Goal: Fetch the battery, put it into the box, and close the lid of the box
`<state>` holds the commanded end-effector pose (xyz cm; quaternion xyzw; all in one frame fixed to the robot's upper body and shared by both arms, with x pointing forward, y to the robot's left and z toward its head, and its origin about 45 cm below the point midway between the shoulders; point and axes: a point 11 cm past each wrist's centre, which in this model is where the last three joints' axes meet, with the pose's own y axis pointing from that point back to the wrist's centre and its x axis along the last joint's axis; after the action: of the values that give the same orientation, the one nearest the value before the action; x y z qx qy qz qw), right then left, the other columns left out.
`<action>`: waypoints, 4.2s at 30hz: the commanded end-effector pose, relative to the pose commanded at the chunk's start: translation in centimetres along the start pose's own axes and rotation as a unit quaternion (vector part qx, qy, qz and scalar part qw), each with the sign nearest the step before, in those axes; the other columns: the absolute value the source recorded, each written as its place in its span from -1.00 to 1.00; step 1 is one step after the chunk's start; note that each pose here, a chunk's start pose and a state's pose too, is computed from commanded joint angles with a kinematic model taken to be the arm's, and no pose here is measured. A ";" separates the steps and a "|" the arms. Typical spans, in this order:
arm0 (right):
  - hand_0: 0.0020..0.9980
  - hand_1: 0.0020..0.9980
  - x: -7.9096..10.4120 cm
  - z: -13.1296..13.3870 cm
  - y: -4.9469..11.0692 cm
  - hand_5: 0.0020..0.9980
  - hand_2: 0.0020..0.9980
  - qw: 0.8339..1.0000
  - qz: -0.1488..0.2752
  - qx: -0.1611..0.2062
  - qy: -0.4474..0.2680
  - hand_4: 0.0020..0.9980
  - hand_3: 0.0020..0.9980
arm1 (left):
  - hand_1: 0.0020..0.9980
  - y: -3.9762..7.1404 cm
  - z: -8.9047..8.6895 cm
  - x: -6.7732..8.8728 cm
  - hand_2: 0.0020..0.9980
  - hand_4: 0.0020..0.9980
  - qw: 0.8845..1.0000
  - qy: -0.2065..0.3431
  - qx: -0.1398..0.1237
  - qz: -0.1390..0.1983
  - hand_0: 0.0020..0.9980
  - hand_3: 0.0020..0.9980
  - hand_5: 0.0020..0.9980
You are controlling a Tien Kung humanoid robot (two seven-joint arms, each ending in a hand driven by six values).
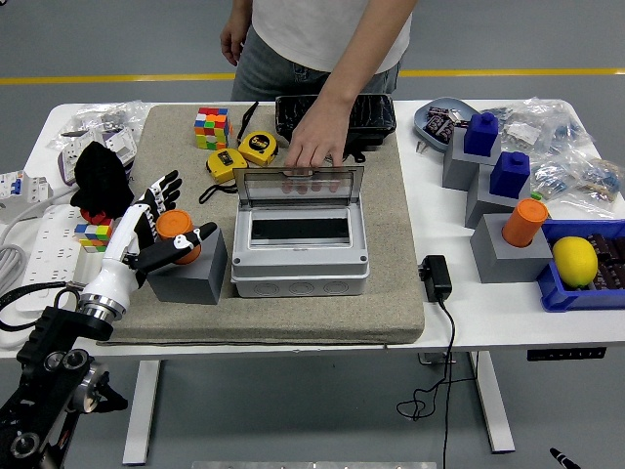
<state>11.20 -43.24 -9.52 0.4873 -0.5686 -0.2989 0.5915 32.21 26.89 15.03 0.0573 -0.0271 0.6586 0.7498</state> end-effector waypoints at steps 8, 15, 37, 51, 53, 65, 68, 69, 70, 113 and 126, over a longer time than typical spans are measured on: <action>0.62 0.45 -0.1 0.0 0.0 1.00 0.43 1.000 -0.001 0.000 0.000 1.00 0.47 | 0.87 0.0 0.0 -0.6 0.80 1.00 1.000 -0.001 -0.005 0.002 0.68 0.74 -0.83; 0.62 0.45 0.0 -0.1 0.0 1.00 0.43 1.000 0.000 0.001 -0.001 1.00 0.47 | 0.84 -0.2 0.0 -0.9 0.72 1.00 1.000 0.006 -0.013 0.017 0.68 0.67 -0.84; 0.62 0.45 0.0 -0.2 0.0 1.00 0.43 1.000 0.000 0.002 -0.003 1.00 0.47 | 0.69 -0.8 -0.5 -2.0 0.55 1.00 1.000 0.013 -0.010 0.021 0.55 0.57 -0.86; 0.62 0.45 0.0 -0.3 0.0 1.00 0.43 1.000 0.000 0.003 -0.004 1.00 0.47 | 0.51 -0.8 -0.7 -2.0 0.32 1.00 1.000 0.001 -0.005 0.028 0.36 0.39 -0.88; 0.62 0.45 0.0 -0.2 0.0 1.00 0.43 1.000 0.001 0.002 -0.005 1.00 0.47 | 0.39 -0.9 -0.6 -2.1 0.15 1.00 1.000 -0.001 -0.005 0.029 0.24 0.13 -0.92; 0.62 0.45 0.1 -0.1 0.0 1.00 0.43 1.000 0.001 0.002 -0.004 1.00 0.47 | 0.02 -0.8 -0.8 -2.0 -0.21 1.00 0.999 -0.016 -0.001 0.038 -0.22 -0.13 -1.00; 0.62 0.45 0.1 -0.1 0.0 1.00 0.43 1.000 0.001 0.002 -0.004 1.00 0.47 | 0.02 -0.8 -0.8 -1.9 -0.21 1.00 0.999 -0.022 0.000 0.044 -0.22 -0.13 -1.00; 0.62 0.45 0.1 -0.1 0.0 1.00 0.43 1.000 0.001 0.002 -0.004 1.00 0.47 | 0.02 -0.8 -0.8 -1.9 -0.21 1.00 0.999 -0.022 0.000 0.044 -0.22 -0.13 -1.00; 0.62 0.45 0.1 -0.1 0.0 1.00 0.43 1.000 0.001 0.002 -0.003 1.00 0.47 | -0.12 -0.8 -0.8 -1.8 -0.33 1.00 0.999 -0.022 0.000 0.048 -0.39 -0.31 -1.00; 0.62 0.45 0.2 -0.3 0.0 1.00 0.43 1.000 0.002 0.004 -0.007 1.00 0.47 | -0.70 -1.1 -0.3 -1.7 -0.73 1.00 0.996 -0.008 -0.014 0.084 -0.72 -0.74 -1.00; 0.62 0.45 0.2 -0.3 0.0 1.00 0.43 1.000 0.002 0.003 -0.006 1.00 0.47 | -0.95 -1.0 -0.4 -1.1 -0.88 1.00 0.993 0.024 -0.025 0.109 -0.82 -0.83 -1.00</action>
<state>11.50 -43.37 -9.40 0.4859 -0.5739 -0.2989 0.5875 33.06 25.74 14.41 0.0190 -0.0318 0.7366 0.6753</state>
